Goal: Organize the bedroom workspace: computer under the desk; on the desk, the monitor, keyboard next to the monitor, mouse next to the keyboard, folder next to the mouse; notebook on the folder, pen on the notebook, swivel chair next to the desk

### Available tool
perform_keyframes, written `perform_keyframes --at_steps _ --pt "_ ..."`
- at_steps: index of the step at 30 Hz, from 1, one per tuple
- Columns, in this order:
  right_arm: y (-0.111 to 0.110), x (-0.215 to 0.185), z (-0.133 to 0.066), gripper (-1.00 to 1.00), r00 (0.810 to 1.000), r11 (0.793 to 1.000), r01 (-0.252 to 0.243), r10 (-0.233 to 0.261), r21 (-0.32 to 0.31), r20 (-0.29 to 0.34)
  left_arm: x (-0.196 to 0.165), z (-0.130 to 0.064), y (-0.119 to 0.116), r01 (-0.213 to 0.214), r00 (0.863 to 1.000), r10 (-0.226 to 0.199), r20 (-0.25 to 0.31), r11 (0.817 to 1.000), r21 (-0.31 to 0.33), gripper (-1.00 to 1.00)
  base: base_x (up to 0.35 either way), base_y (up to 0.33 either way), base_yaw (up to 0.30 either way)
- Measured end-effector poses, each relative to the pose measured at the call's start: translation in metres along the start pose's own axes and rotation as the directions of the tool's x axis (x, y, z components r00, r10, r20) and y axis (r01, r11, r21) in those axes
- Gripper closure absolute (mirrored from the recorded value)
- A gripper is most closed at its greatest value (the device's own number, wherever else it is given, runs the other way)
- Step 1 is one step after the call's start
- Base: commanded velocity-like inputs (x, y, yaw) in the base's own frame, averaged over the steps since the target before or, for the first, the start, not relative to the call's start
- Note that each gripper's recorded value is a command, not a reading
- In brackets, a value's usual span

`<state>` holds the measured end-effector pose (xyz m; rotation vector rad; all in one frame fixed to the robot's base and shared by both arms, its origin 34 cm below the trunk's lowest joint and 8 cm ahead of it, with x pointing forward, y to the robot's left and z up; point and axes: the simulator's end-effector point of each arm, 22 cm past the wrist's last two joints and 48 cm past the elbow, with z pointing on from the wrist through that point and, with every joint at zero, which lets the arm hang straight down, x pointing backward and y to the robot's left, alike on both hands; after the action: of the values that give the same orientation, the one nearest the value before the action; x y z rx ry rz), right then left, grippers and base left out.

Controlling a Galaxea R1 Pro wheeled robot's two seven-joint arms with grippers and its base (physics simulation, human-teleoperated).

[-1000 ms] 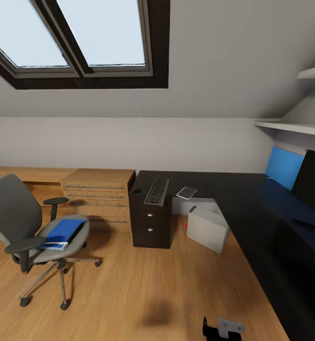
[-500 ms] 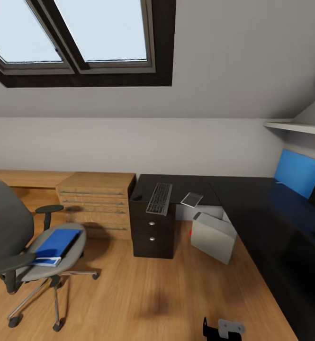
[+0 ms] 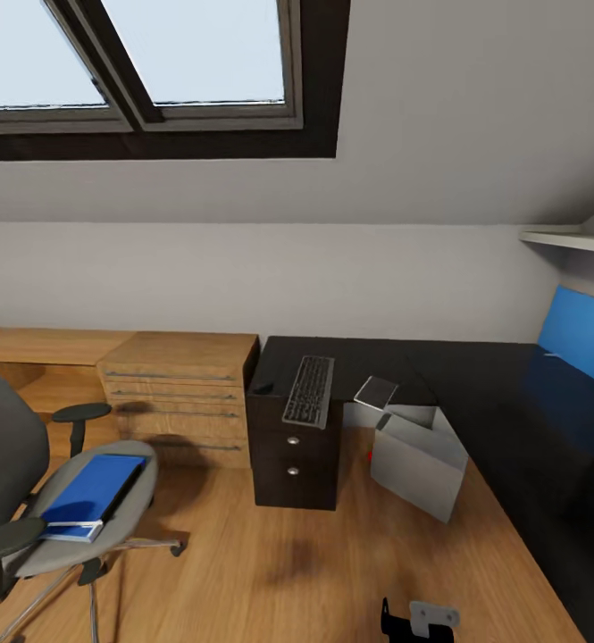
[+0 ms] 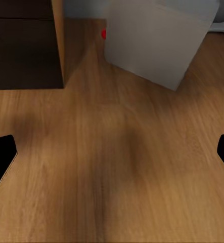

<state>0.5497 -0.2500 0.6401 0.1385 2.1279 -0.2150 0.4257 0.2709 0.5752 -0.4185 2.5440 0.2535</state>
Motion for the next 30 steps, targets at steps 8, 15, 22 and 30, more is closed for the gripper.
perform_keyframes --at_steps 8,15,22,30 --pt "0.0030 -0.0012 -0.0002 -1.00 1.000 1.000 0.015 -0.015 -0.011 0.005 -0.0001 -0.0002 -0.0008 0.000 1.000 0.000 0.000 1.000 0.001 -1.00 0.333 0.107 0.000" --pt "0.0034 -0.0010 -0.0002 -1.00 1.000 1.000 0.015 -0.015 -0.012 0.005 -0.0001 -0.0002 -0.0010 -0.001 1.000 0.001 0.000 1.000 0.001 -1.00 0.325 0.143 -0.034" --pt "0.0042 -0.0010 -0.0003 -1.00 1.000 1.000 0.015 -0.015 -0.013 0.005 0.0025 -0.0004 -0.0020 -0.004 1.000 0.004 -0.004 1.000 0.002 -1.00 0.270 0.241 -0.010" --pt "0.0035 -0.0010 0.0002 -1.00 1.000 1.000 0.016 -0.016 -0.013 0.005 0.0059 -0.0007 -0.0040 -0.012 1.000 0.012 -0.010 1.000 0.005 -1.00 0.078 0.305 0.000"
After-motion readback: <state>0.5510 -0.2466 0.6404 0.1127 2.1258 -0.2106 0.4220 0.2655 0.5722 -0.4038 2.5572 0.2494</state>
